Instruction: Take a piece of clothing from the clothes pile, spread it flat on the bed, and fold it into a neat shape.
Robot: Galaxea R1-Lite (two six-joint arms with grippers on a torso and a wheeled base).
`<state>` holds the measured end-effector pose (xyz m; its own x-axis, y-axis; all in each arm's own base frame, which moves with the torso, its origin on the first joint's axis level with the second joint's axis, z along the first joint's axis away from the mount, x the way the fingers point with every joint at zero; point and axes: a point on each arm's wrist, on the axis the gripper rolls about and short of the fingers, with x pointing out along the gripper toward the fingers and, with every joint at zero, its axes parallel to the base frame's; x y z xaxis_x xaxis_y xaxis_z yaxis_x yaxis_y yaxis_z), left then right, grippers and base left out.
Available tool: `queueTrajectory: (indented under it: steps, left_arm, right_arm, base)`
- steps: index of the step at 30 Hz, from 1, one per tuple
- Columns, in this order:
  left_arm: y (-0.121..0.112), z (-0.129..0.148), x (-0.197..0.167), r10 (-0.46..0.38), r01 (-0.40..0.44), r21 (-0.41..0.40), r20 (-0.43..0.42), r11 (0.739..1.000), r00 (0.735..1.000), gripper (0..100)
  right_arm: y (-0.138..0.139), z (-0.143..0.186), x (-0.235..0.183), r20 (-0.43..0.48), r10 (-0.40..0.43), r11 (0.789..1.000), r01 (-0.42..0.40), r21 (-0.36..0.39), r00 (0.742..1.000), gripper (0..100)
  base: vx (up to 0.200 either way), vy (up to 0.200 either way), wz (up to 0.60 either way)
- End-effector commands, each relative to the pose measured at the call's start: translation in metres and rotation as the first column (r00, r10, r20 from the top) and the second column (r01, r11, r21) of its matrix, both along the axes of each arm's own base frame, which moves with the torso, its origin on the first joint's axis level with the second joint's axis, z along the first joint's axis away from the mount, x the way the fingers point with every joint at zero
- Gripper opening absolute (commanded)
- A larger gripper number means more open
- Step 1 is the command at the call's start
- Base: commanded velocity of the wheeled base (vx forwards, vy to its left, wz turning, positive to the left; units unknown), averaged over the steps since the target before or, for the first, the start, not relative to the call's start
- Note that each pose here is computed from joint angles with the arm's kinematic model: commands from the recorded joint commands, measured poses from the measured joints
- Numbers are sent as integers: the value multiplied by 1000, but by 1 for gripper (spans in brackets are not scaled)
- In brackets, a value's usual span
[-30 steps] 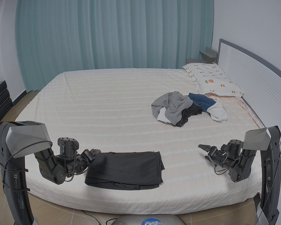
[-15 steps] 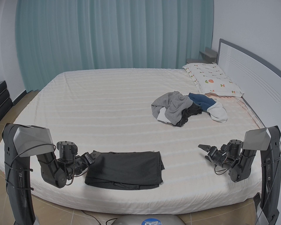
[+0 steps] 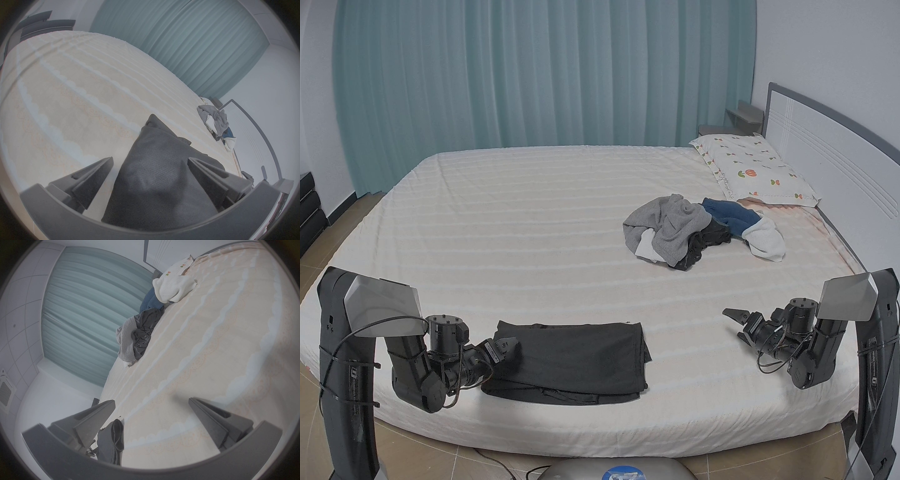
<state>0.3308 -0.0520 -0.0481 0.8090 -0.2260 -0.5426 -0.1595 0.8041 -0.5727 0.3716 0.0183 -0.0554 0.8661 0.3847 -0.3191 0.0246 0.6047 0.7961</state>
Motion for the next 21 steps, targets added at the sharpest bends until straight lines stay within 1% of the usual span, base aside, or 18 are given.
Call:
queueTrajectory:
  steps: [1,10,17,21]
  left_arm:
    - [0,-2,1,3,-3,-3,-4,1000,1000,0]
    - [3,-1,-2,38,-39,-37,-19,999,999,0]
    - [5,-1,-3,55,-56,-31,-18,998,998,0]
    - [6,1,-2,93,-94,-82,-23,992,995,0]
  right_arm:
    - [0,0,0,-1,1,1000,-1,0,1000,100]
    - [0,0,0,-1,1,1000,-1,0,1000,100]
    - [0,0,-1,-4,1,1000,-1,0,1000,100]
    - [0,0,-1,-4,1,1000,-1,0,1000,100]
  base:
    - [0,0,0]
    - [0,0,0]
    - [0,0,0]
    - [0,0,0]
